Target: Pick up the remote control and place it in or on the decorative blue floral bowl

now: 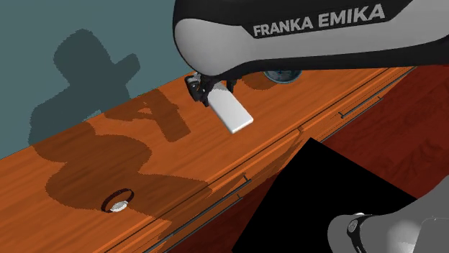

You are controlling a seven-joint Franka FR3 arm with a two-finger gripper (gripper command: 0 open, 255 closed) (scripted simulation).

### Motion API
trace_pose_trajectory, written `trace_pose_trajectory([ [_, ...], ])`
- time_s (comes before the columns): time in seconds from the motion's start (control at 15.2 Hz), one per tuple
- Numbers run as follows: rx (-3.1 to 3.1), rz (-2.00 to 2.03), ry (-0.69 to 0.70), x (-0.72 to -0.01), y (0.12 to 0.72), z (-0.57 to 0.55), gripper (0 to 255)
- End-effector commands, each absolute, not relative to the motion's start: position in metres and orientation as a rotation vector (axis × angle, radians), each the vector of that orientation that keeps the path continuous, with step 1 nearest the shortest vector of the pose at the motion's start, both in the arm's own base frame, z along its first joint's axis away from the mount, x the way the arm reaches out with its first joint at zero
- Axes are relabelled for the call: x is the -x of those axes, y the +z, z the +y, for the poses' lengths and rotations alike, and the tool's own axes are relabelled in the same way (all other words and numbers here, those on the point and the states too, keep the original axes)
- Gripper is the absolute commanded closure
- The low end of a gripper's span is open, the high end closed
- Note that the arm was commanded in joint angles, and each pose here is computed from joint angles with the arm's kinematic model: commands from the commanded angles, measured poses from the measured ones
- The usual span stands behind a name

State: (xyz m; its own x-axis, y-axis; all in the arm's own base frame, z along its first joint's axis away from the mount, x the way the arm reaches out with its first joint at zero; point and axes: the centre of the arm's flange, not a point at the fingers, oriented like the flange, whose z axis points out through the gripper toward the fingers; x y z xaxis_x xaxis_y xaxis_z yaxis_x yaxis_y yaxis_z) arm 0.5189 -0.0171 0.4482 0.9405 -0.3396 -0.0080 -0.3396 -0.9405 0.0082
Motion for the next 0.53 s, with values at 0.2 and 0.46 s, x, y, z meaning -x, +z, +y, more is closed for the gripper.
trace_pose_trajectory([
  [0.2,-3.089,-0.538,-0.014,-0.507,0.449,-0.083,255],
  [0.46,-3.089,-0.538,-0.014,-0.499,0.45,-0.135,255],
])
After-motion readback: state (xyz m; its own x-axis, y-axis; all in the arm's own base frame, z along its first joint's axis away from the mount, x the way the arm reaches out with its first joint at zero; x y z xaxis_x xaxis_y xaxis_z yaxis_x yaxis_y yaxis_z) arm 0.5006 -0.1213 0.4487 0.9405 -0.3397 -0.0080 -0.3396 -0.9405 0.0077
